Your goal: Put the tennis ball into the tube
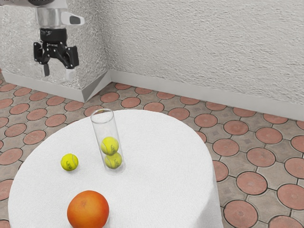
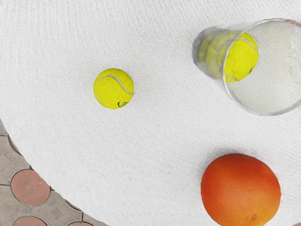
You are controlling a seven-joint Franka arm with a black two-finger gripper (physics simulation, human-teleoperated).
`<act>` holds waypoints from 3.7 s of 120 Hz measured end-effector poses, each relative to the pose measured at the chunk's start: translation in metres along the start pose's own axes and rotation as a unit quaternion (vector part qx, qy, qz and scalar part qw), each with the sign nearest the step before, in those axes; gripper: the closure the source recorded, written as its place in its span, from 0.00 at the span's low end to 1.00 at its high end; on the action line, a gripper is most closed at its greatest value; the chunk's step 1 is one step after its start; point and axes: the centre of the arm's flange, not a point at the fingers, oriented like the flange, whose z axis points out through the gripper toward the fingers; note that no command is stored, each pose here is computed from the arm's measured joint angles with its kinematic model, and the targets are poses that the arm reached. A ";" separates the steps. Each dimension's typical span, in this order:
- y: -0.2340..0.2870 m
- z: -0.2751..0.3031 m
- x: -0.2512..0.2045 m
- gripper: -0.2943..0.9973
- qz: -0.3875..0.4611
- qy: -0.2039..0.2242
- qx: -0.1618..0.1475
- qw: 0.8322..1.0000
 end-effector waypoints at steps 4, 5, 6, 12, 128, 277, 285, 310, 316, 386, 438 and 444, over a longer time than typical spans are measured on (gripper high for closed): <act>0.006 0.003 0.002 0.24 0.013 0.015 -0.004 1.000; 0.006 0.003 0.003 0.24 0.015 0.019 -0.004 1.000; 0.007 0.003 0.003 0.24 0.017 0.023 -0.004 1.000; 0.007 0.003 0.004 0.24 0.025 0.045 -0.007 0.999; -0.108 0.326 0.053 0.25 -0.098 0.082 -0.075 0.989; -0.077 0.362 0.067 0.50 -0.053 0.087 -0.056 0.993; -0.075 0.329 0.071 0.54 -0.043 0.113 -0.051 0.991; -0.089 0.164 0.088 0.59 -0.018 0.169 -0.019 0.985; -0.081 0.138 0.087 0.60 -0.008 0.166 -0.016 0.986; 0.074 0.093 0.033 0.67 0.105 0.093 -0.022 0.990; 0.109 0.098 0.024 0.70 0.113 0.078 -0.015 0.990; 0.105 0.094 0.026 0.70 0.108 0.081 -0.013 0.991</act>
